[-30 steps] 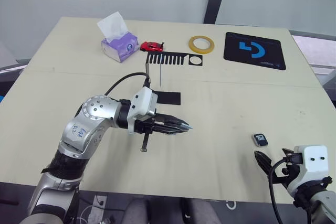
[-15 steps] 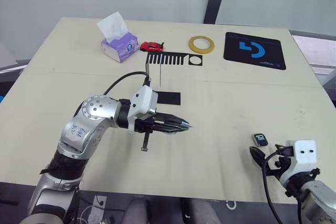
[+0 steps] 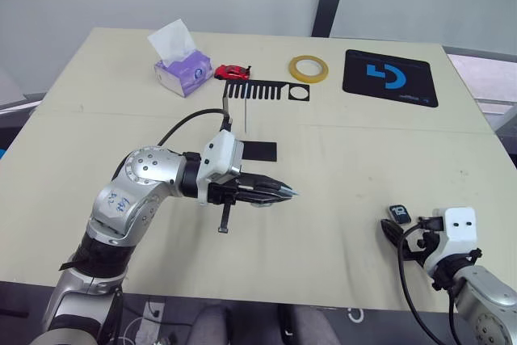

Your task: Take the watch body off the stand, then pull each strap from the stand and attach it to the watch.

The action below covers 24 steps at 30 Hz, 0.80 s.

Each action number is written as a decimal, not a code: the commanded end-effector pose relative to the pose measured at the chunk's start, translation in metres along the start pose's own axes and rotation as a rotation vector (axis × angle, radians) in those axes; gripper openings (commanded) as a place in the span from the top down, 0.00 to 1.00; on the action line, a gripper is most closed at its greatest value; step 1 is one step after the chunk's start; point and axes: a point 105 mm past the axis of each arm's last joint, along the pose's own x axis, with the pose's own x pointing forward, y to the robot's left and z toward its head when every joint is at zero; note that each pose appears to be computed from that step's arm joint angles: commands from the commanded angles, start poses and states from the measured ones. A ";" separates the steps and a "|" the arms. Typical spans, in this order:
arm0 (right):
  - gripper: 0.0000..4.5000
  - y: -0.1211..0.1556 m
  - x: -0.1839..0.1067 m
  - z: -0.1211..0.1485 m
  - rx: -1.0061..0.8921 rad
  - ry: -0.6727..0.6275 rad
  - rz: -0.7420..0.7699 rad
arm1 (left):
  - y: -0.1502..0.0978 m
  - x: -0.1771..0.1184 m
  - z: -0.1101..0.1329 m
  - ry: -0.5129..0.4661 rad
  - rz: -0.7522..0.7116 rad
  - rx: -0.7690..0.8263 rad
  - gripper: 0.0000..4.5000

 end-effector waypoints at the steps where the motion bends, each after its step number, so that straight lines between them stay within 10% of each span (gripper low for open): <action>1: 0.02 -0.003 0.002 -0.001 -0.020 0.004 -0.007 | -0.001 -0.001 0.014 -0.020 0.000 0.056 1.00; 6: 0.02 -0.004 0.003 -0.002 -0.006 0.005 -0.010 | -0.001 0.000 0.015 -0.022 -0.001 0.057 1.00; 14: 0.66 -0.003 0.004 -0.004 0.000 0.009 -0.011 | -0.001 0.001 0.014 -0.022 0.000 0.056 1.00; 24: 0.66 0.004 0.001 0.026 -0.113 -0.052 0.064 | 0.001 -0.005 -0.001 0.026 0.028 0.053 1.00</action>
